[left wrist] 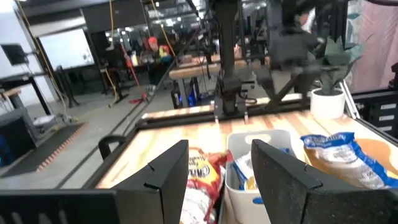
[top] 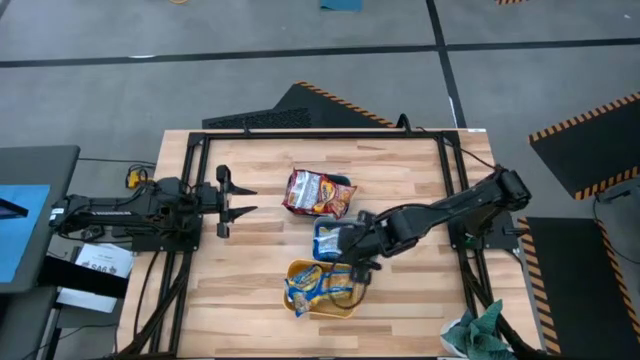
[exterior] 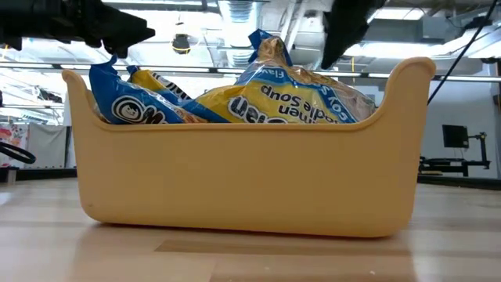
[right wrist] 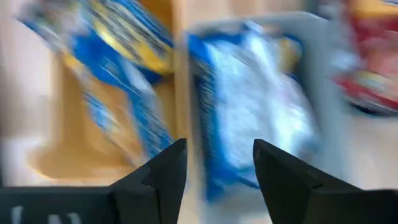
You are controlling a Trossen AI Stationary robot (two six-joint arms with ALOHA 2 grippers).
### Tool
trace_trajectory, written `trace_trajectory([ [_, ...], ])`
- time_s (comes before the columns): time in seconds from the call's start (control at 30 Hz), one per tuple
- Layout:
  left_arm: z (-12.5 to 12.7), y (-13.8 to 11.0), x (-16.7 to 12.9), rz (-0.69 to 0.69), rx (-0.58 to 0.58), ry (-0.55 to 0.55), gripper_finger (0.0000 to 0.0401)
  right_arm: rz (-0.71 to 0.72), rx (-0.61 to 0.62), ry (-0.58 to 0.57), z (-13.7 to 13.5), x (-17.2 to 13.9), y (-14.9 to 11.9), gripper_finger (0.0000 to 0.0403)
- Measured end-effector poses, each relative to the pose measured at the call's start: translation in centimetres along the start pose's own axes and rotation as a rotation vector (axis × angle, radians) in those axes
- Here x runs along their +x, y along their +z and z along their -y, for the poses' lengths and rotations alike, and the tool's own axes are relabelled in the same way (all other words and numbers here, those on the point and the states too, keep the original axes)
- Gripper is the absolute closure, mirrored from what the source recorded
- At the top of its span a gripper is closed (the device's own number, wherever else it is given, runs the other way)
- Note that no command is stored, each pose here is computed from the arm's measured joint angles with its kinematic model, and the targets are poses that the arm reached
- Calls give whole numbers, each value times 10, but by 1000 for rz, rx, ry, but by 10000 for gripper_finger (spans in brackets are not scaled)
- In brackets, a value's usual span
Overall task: Sort Maruchan noodles
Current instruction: Return to Home Position
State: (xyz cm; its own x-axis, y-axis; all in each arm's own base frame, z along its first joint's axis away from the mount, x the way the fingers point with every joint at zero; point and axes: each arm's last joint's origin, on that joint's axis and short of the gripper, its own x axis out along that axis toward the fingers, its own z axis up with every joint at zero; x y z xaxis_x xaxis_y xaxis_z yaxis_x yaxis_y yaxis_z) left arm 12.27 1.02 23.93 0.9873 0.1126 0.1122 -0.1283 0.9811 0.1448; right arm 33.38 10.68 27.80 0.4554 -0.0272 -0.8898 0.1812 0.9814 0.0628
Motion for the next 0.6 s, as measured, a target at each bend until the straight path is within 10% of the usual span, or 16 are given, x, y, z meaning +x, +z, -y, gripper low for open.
trace_trajectory([
  [0.27,-1,0,-7,-2,-15,12,249,56,27,-123,35,-25,-30,259],
  [0.6,7,-40,-31,63,-162,-60,395,295,93,-14,59,-36,-63,391],
])
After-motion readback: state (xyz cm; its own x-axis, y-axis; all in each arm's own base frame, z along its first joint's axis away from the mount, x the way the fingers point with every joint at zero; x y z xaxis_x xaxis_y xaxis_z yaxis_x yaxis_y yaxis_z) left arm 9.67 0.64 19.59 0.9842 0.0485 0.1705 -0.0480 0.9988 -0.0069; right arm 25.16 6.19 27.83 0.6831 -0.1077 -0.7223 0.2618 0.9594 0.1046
